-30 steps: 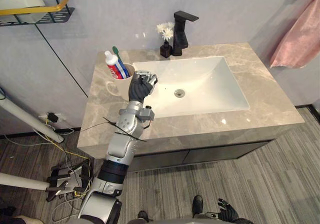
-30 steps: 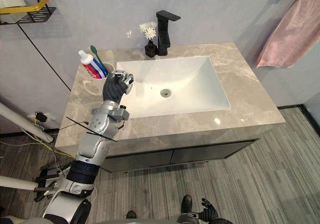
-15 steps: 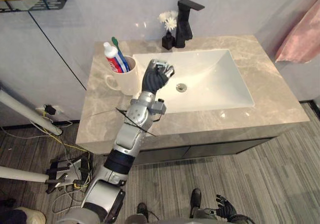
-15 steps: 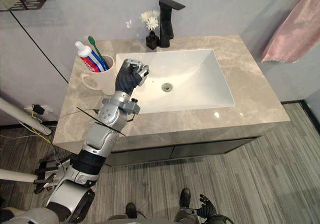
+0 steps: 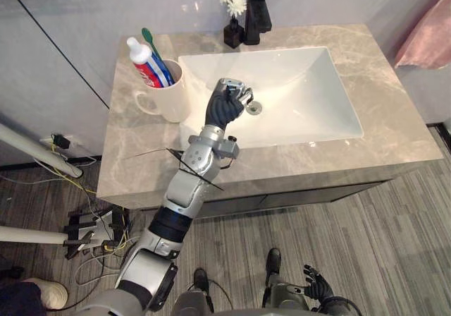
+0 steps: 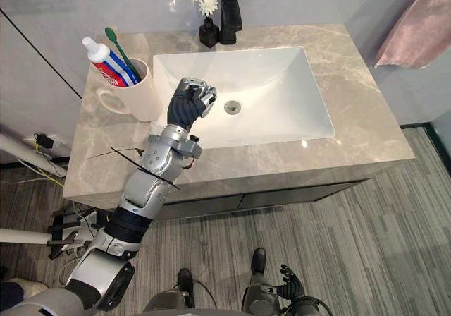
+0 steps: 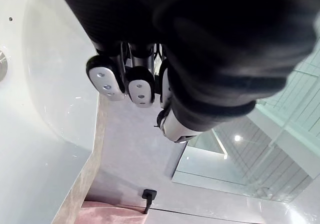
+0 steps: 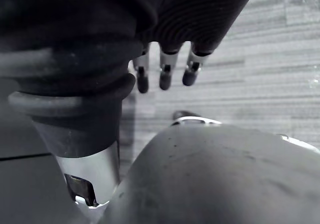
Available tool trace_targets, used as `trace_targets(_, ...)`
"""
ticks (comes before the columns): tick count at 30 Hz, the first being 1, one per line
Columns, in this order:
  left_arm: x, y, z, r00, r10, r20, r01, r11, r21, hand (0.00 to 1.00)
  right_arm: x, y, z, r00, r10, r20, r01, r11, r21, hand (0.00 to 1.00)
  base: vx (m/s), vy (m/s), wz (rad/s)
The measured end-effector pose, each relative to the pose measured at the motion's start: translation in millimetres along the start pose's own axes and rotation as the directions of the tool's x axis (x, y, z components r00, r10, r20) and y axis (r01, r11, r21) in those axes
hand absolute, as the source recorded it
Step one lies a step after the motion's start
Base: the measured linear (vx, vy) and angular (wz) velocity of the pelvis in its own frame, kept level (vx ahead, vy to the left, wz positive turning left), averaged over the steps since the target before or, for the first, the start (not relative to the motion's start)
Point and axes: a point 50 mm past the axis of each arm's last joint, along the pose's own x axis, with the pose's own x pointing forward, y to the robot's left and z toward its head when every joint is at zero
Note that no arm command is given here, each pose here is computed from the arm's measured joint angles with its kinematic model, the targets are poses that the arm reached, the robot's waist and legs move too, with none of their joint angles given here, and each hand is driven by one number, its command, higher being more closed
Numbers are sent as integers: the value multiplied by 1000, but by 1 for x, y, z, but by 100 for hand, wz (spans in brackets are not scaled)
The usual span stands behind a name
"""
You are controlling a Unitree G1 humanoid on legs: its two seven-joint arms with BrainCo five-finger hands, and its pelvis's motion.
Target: Organize washtable
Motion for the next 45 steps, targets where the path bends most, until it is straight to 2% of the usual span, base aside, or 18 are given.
trace_targets(7, 11, 27, 12, 989, 139, 44, -142, 988, 63, 100, 1, 0, 8, 999, -1, 38, 1, 1000, 5, 0, -5, -3, -4)
trace_targets(12, 11, 36, 15, 982, 182, 55, -186, 981, 61, 100, 1, 0, 10, 999, -1, 44, 1, 1000, 6, 0, 0, 0, 0)
trace_targets(19, 10, 40, 12, 979, 201, 43, -203, 977, 64, 100, 1, 0, 13, 998, -3, 57, 3, 1000, 6, 0, -2, -1, -1)
trace_targets(34, 6, 70, 18, 944, 322, 68, -327, 941, 91, 100, 0, -3, 18, 996, -6, 90, 6, 1000, 1, 0, -6, -3, -2)
trace_targets(45, 4, 78, 21, 937, 341, 75, -348, 932, 106, 100, 0, -6, 22, 994, 2, 107, -1, 1000, -10, 0, -11, -8, -1)
